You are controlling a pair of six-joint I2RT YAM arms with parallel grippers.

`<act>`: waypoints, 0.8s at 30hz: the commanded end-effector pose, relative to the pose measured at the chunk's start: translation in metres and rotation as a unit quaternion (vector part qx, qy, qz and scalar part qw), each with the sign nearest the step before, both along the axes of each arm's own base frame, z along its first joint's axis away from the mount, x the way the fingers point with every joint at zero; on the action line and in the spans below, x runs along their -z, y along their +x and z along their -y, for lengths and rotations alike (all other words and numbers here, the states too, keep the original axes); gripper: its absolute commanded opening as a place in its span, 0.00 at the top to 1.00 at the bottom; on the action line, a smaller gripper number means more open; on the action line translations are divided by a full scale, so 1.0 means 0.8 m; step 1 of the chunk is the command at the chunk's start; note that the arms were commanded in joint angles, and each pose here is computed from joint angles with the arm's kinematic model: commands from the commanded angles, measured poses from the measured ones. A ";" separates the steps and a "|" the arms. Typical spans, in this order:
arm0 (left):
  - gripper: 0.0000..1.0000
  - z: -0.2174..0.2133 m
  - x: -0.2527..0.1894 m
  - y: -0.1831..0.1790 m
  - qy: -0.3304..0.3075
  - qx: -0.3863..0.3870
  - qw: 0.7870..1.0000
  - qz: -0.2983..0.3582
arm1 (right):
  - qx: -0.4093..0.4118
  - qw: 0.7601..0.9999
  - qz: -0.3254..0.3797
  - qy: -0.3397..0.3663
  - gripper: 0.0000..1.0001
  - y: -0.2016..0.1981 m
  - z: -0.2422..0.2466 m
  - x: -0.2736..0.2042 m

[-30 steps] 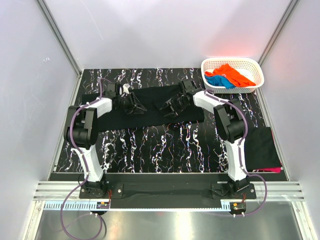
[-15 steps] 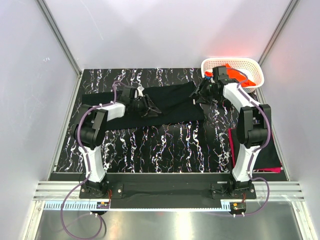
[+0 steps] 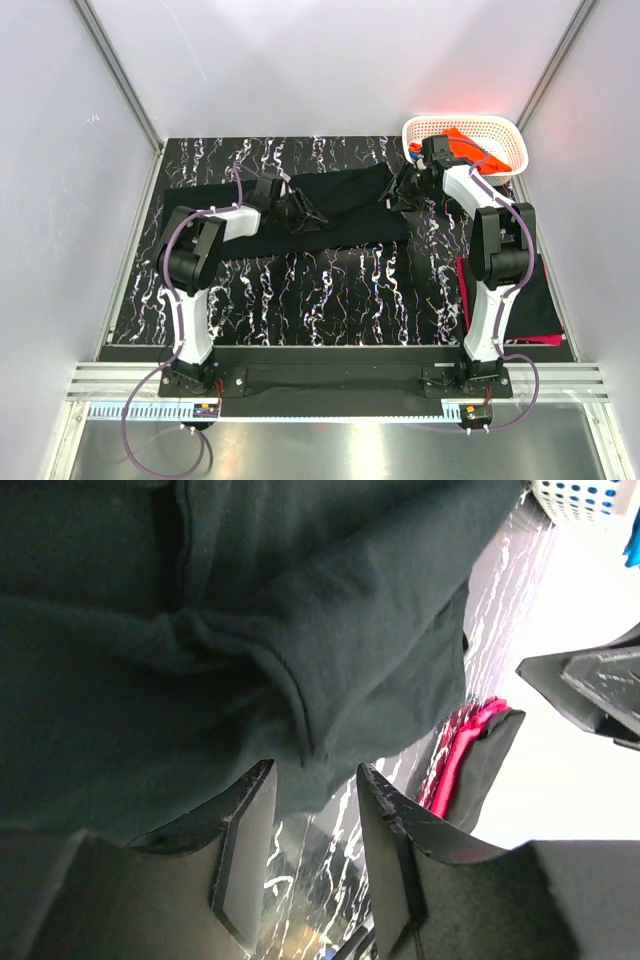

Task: Fold and stack the t-shirts
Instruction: Fold the tshirt

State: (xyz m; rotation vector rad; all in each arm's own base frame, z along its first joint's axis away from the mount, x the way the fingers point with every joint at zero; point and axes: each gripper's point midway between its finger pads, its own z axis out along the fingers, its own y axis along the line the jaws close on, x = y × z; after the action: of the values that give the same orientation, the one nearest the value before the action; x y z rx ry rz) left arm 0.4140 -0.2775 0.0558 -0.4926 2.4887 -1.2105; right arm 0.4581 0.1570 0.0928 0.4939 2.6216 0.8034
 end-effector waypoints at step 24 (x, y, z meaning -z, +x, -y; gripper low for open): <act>1.00 0.044 -0.081 0.072 -0.145 -0.040 0.987 0.052 | -0.007 0.999 -0.007 0.040 0.69 0.026 -0.019 0.017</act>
State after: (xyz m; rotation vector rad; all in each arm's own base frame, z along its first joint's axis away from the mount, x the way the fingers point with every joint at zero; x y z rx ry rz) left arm 0.4462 -0.3109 0.0817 -0.6039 2.3512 -1.4058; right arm 0.4602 0.1649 0.0622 0.5329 2.6825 0.8564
